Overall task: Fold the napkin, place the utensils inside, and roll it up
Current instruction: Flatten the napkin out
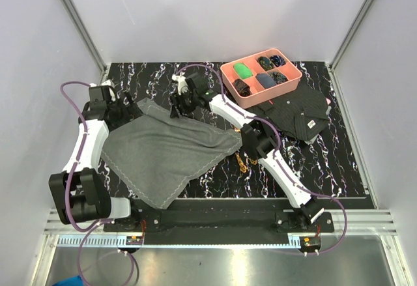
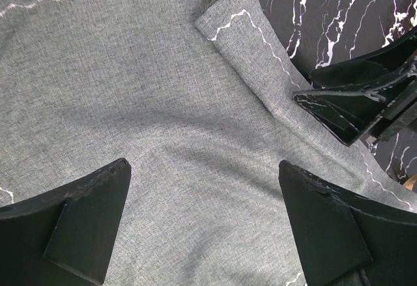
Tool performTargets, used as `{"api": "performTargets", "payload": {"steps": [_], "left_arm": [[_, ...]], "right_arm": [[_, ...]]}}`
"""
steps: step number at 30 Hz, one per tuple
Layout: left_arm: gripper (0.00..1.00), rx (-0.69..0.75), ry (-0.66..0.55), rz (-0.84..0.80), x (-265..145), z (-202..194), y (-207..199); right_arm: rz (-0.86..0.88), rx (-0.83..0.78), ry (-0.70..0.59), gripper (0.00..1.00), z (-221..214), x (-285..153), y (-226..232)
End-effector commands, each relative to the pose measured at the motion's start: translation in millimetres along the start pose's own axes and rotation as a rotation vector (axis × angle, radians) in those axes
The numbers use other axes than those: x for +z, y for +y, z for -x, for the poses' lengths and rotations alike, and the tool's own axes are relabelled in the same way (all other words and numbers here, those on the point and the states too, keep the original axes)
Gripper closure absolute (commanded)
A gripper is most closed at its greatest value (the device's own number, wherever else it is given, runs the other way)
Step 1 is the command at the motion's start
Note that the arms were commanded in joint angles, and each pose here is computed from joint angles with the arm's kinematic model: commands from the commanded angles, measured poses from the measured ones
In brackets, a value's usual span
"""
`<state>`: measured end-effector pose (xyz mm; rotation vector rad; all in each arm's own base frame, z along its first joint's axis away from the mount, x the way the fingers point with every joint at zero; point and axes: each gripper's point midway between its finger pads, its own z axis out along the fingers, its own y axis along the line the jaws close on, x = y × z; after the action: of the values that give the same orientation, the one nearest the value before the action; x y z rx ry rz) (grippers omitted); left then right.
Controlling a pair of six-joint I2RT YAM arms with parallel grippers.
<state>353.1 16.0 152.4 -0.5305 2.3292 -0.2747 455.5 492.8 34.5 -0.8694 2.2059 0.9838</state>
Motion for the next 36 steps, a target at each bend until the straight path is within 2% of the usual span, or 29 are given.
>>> {"api": "performTargets", "payload": {"steps": [1, 2, 8, 11, 17, 25, 29, 36], "left_arm": [[0.01, -0.02, -0.015, -0.06, 0.7, 6.8, -7.2], [0.01, -0.022, -0.011, -0.066, 0.7, 5.9, -8.0], [0.01, -0.028, -0.02, -0.076, -2.1, 7.0, -8.4], [0.01, -0.037, -0.016, -0.083, -2.2, 7.0, -8.4], [0.01, -0.064, 0.005, -0.101, 0.4, 4.1, -7.3], [0.01, -0.087, 0.002, -0.109, -1.1, 6.6, -3.4], [0.01, -0.1, 0.002, -0.108, -0.2, 7.7, -0.4], [0.01, -0.113, -0.008, -0.107, -1.6, 10.5, 3.3]], "right_arm": [[-0.063, 0.033, 0.066, 0.41, -26.5, 10.9, -1.1], [-0.074, 0.041, 0.065, 0.46, -26.7, 11.1, -2.8], [-0.138, 0.057, 0.064, 0.58, -29.3, 12.9, -15.1], [-0.165, 0.068, 0.082, 0.59, -36.9, 13.9, -22.2], [-0.196, 0.07, 0.1, 0.68, -41.4, 12.9, -22.9], [-0.2, 0.094, 0.124, 0.98, -47.2, 11.2, -20.2], [-0.215, 0.101, 0.098, 1.0, -35.5, 6.2, -17.2], [-0.454, 0.079, -0.05, 1.0, 16.5, -29.2, -48.0]]}}
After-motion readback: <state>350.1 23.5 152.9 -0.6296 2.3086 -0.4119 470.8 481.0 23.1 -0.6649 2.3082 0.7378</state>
